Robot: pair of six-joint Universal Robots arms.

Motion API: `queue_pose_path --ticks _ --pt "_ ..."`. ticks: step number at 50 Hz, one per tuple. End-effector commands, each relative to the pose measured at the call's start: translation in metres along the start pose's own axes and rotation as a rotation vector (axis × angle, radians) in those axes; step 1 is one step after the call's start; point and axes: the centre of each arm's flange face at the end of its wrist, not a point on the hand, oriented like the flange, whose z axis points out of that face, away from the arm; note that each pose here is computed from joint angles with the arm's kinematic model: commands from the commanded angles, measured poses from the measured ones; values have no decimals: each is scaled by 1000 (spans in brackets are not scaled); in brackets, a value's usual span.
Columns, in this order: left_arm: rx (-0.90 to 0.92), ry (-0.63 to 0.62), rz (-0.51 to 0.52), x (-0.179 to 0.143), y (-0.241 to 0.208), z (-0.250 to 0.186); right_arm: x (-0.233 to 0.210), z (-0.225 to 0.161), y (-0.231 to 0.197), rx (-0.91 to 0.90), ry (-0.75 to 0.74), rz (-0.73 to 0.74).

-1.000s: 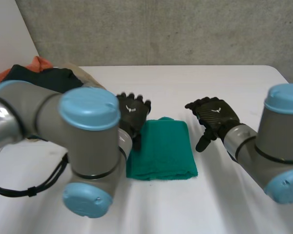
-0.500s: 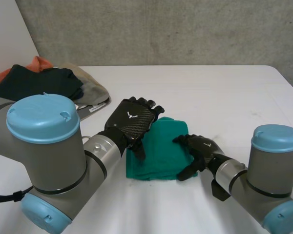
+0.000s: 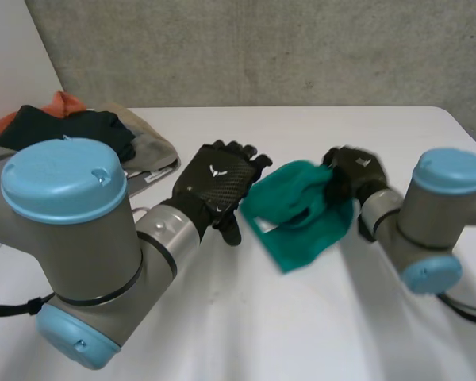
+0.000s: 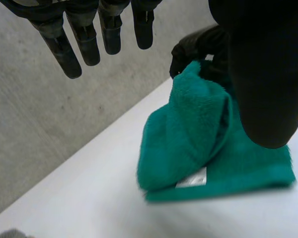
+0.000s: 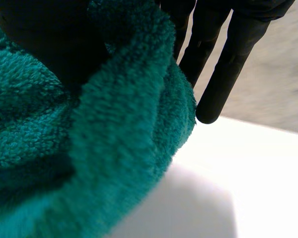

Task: Fold the laundry.

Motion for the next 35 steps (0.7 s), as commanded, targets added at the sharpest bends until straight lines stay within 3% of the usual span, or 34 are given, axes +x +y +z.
queue_pose_path --ticks 1,8,18,25,35 --pt "95 10 -43 0 -29 7 72 59 -24 125 196 -104" --pt "150 77 -63 10 -42 13 154 98 -33 175 364 -168" --pt "145 105 -65 18 -40 16 251 105 -35 190 535 -269" --pt "146 132 -64 26 -41 13 277 99 -49 222 574 -315" --pt "137 137 -65 28 -38 12 276 100 -41 188 559 -366"
